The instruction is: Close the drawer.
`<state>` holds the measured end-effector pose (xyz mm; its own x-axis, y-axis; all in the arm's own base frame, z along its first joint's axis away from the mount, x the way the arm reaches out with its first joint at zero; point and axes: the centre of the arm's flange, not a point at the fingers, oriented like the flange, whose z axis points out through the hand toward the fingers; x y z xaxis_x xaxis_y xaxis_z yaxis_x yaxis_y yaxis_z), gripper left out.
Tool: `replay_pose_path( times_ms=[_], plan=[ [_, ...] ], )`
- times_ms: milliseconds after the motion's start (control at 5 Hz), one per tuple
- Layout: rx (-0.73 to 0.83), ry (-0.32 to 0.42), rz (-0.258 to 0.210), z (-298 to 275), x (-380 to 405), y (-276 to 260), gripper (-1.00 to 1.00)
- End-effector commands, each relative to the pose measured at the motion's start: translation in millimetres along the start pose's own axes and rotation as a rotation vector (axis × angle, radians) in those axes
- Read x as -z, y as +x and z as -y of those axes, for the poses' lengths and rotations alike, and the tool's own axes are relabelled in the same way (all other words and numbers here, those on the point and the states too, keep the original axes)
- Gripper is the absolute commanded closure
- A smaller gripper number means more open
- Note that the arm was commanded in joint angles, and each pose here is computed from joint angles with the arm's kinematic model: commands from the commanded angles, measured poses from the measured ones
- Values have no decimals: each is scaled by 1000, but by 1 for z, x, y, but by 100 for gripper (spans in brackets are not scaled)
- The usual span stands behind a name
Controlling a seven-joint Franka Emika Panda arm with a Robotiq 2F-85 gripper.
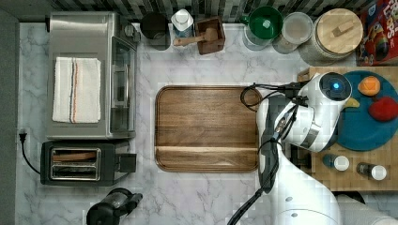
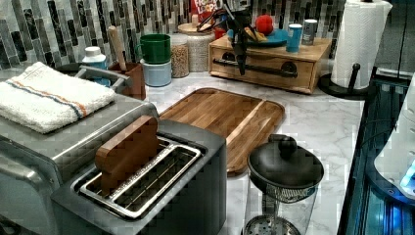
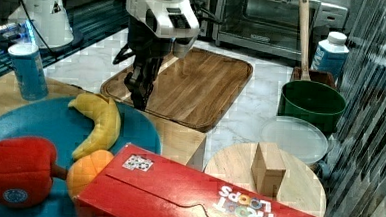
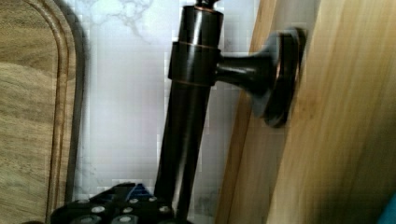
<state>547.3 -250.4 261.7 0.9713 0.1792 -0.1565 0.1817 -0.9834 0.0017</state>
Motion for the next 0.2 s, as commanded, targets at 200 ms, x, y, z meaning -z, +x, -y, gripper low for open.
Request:
replay_pose_path(
  times_ms=[200],
  plan=[
    [-130, -152, -96, -125, 60, -56, 100]
  ],
)
